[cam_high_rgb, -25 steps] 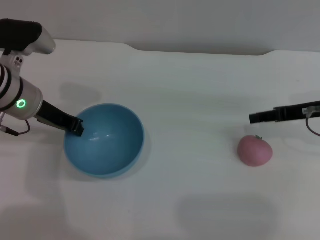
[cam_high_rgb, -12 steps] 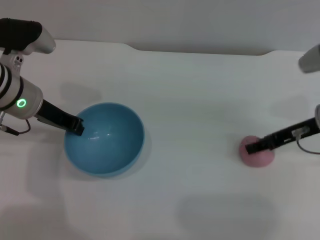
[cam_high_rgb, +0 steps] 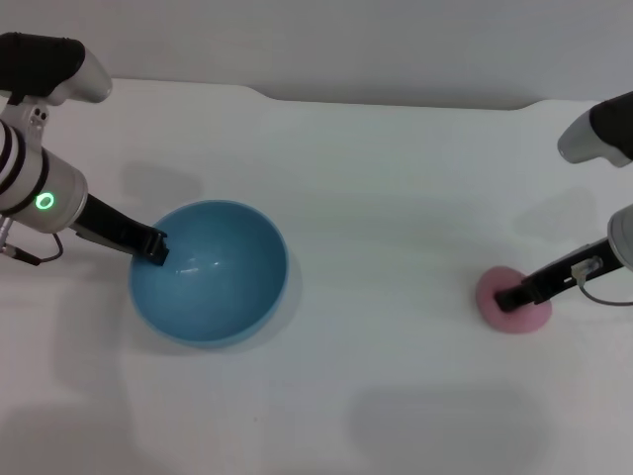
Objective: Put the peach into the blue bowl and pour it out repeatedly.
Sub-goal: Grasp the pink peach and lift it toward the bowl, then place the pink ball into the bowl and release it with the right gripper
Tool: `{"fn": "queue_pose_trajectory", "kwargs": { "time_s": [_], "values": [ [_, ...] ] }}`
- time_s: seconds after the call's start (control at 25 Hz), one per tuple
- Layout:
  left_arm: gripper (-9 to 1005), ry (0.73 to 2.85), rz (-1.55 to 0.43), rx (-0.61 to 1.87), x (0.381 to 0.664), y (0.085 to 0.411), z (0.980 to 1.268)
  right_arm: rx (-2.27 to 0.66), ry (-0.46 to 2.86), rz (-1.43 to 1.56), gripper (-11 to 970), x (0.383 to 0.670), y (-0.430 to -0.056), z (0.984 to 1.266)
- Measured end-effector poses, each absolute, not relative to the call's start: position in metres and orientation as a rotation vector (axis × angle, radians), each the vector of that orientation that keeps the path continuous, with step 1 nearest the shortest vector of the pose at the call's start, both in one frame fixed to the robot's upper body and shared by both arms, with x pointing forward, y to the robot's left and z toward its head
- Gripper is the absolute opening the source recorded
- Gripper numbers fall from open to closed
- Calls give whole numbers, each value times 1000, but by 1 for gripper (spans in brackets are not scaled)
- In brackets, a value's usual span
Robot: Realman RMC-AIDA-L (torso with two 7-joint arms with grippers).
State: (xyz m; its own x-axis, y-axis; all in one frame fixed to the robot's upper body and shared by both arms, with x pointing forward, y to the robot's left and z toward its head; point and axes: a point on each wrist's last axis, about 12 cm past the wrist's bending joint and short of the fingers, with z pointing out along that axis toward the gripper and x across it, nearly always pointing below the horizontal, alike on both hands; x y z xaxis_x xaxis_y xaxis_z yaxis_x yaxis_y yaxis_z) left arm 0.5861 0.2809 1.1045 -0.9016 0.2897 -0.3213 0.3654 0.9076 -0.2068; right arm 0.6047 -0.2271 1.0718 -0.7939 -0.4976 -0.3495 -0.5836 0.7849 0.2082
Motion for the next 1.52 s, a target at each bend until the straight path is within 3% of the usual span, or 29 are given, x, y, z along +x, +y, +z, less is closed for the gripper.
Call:
{"fn": "queue_pose_trajectory", "kwargs": {
  "time_s": [0.24, 0.52, 0.72, 1.04, 1.24, 1.52],
  "values": [
    [-2, 2786, -383, 487, 586, 281, 1105, -746, 2632, 533, 459, 607, -232, 1080],
    [-1, 2782, -386, 489, 588, 280, 1106, -694, 2576, 595, 258, 606, -241, 1086],
    [-1, 2784, -395, 508, 590, 273, 1109, -718, 2371, 781, 113, 605, -243, 1111],
    [0, 2772, -463, 625, 592, 228, 1110, -1076, 1824, 946, 45, 594, -215, 1162],
    [0, 2716, -552, 671, 594, 207, 1113, -1221, 1745, 974, 58, 588, -191, 1160],
    [0, 2696, -595, 664, 594, 203, 1115, -1334, 1777, 927, 76, 585, -166, 1145]
  ]
}}
